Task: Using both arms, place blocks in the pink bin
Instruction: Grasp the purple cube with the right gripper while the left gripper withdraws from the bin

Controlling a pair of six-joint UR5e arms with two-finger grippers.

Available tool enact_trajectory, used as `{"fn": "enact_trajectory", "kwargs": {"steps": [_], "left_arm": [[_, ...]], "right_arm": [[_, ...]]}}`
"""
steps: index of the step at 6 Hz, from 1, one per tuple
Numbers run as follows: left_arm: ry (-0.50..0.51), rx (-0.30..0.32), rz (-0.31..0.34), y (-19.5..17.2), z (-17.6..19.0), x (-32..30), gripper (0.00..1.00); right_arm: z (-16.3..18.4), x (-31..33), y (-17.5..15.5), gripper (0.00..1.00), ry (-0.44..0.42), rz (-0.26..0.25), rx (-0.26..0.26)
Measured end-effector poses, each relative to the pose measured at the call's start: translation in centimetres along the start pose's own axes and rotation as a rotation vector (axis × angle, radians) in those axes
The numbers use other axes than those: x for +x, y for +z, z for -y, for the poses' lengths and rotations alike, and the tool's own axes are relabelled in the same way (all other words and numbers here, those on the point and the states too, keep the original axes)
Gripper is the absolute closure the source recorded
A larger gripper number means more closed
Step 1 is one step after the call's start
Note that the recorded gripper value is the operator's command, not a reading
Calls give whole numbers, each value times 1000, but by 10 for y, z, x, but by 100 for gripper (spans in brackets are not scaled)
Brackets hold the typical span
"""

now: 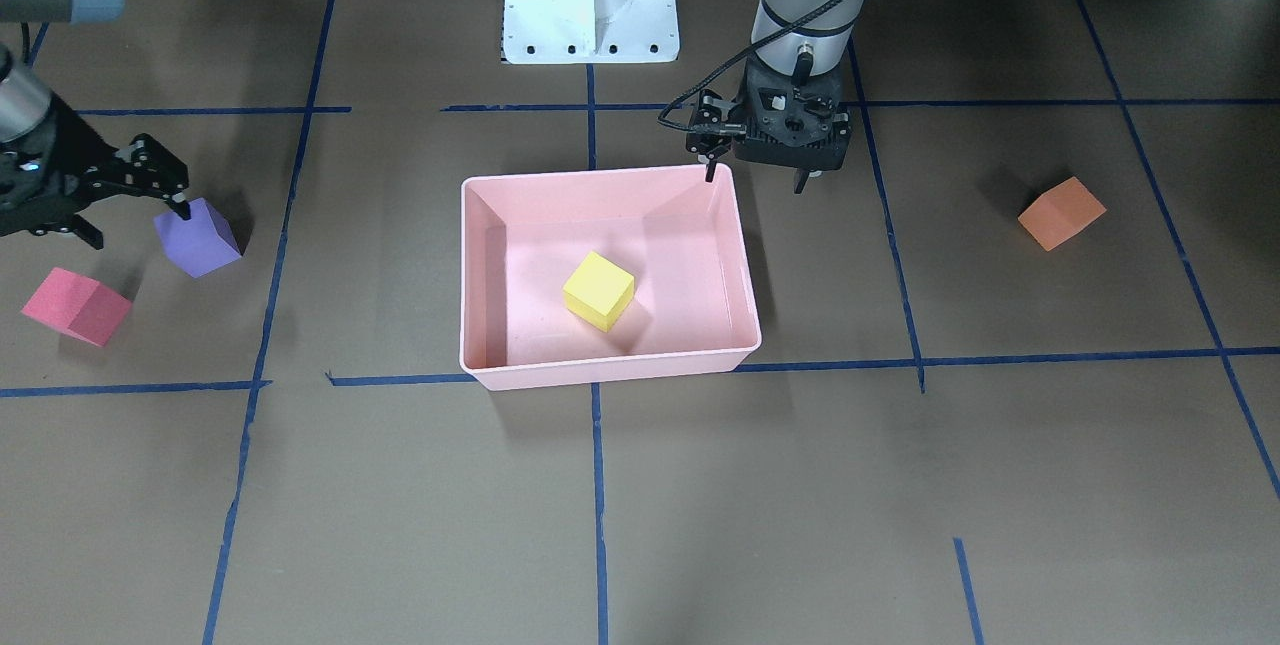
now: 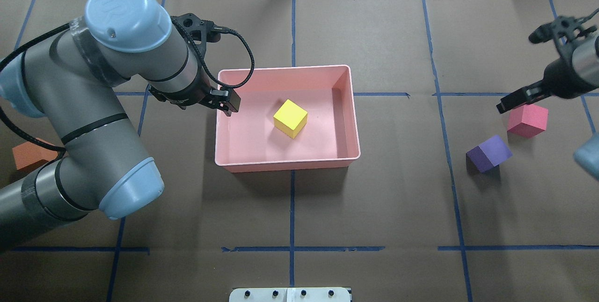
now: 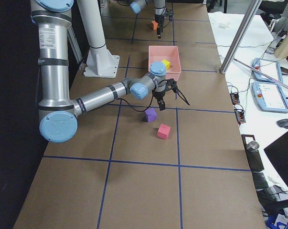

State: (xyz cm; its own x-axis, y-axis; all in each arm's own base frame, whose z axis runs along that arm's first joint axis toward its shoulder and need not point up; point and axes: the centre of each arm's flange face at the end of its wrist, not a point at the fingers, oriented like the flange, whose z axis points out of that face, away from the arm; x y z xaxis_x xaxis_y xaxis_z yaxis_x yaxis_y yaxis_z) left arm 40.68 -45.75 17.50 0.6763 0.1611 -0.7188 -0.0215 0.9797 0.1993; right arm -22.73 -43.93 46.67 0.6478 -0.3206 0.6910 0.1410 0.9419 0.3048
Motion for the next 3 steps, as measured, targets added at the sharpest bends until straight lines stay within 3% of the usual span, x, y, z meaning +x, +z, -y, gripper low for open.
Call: {"fn": "enact_trajectory", "kwargs": {"steps": [3], "left_arm": [[0,1,-1,0,0,0,0]], "right_arm": [[-25,1,45,0,-19,-22,-64]]}}
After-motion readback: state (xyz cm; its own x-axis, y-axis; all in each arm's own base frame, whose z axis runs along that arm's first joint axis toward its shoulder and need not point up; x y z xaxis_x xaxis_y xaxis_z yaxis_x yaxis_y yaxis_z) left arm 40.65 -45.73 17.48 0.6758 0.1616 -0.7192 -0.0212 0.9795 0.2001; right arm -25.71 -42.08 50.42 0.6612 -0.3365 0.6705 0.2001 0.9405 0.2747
